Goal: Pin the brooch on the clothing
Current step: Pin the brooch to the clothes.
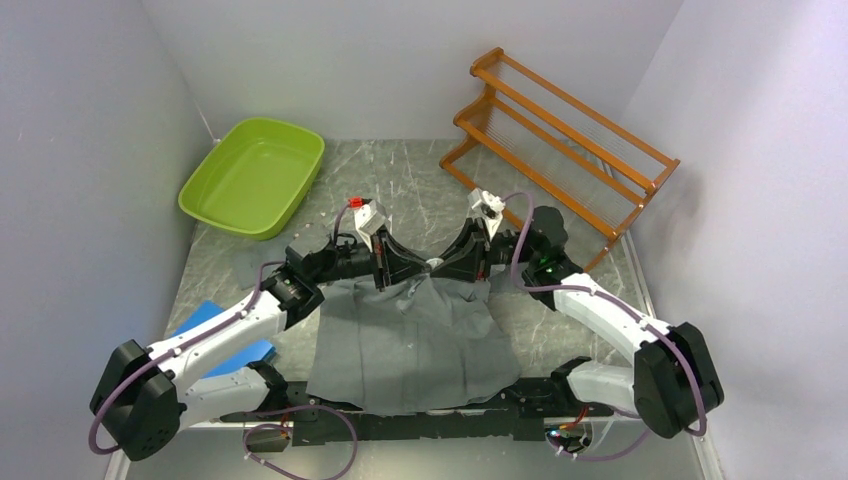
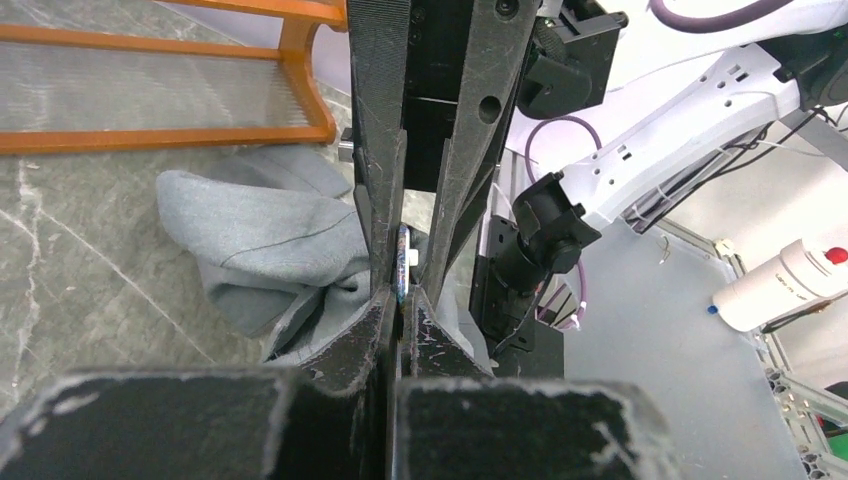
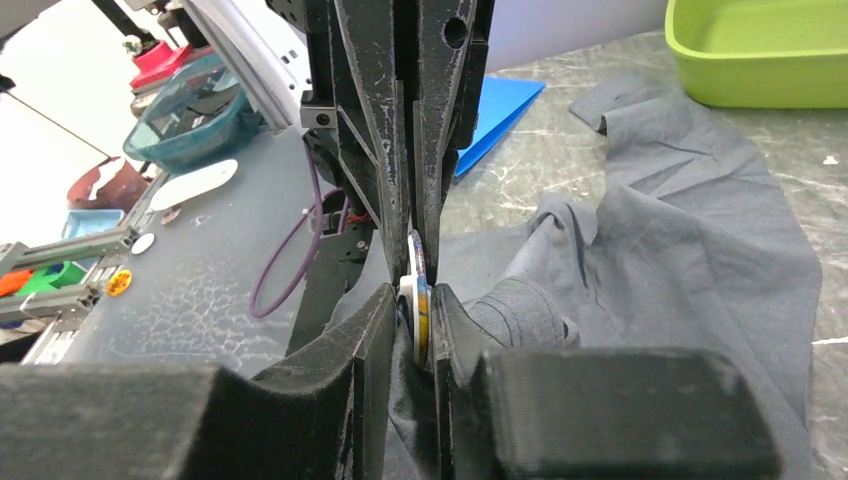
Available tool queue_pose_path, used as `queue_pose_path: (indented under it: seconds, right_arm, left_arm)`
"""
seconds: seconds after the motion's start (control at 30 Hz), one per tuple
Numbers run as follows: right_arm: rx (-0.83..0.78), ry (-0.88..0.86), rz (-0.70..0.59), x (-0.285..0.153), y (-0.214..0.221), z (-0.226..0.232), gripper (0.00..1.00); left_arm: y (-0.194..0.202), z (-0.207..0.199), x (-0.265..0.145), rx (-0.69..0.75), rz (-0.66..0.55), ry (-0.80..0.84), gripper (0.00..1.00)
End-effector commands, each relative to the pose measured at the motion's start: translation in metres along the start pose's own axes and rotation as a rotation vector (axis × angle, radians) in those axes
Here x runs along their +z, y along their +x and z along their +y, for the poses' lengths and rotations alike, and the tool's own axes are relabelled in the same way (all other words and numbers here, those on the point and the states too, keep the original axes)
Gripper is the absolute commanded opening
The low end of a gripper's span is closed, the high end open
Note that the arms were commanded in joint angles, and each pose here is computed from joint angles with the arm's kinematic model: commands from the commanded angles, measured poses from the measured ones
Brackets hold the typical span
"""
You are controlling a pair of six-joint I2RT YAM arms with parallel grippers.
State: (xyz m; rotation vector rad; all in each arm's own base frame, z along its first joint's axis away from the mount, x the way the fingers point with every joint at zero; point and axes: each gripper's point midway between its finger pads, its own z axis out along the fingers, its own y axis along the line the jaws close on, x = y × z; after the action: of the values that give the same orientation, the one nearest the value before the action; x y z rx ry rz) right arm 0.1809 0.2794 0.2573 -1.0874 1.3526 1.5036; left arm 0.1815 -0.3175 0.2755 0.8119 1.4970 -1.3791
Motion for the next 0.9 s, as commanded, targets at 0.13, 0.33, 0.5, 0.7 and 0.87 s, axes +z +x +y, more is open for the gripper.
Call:
queue_pose_path:
  seconds: [0.13, 0.33, 0.5, 0.7, 0.87]
  right_arm:
    - [0.018, 0.071, 0.087, 0.014, -0.013, -0.022, 0.14]
    - [0.102, 0.175, 0.161, 0.017, -0.003, -0.043, 0.0]
    - [0.156, 0.276, 0.181, 0.013, 0.004, -0.058, 0.0]
    - [0.142, 0.291, 0.08, 0.007, -0.007, -0.053, 0.0]
    - [0.12, 0.254, 0.013, 0.0, -0.018, -0.047, 0.0]
  left_arm:
    - [-0.025, -0.015, 0.008, 0.042, -0.02, 0.068, 0.03]
    - [-0.028, -0.016, 0.008, 0.049, -0.011, 0.063, 0.03]
    - [-0.028, -0.017, 0.004, 0.053, -0.017, 0.054, 0.03]
    - [-0.026, -0.015, -0.008, 0.062, -0.074, 0.005, 0.03]
    - [-0.025, -0.012, -0.016, 0.073, -0.124, -0.028, 0.03]
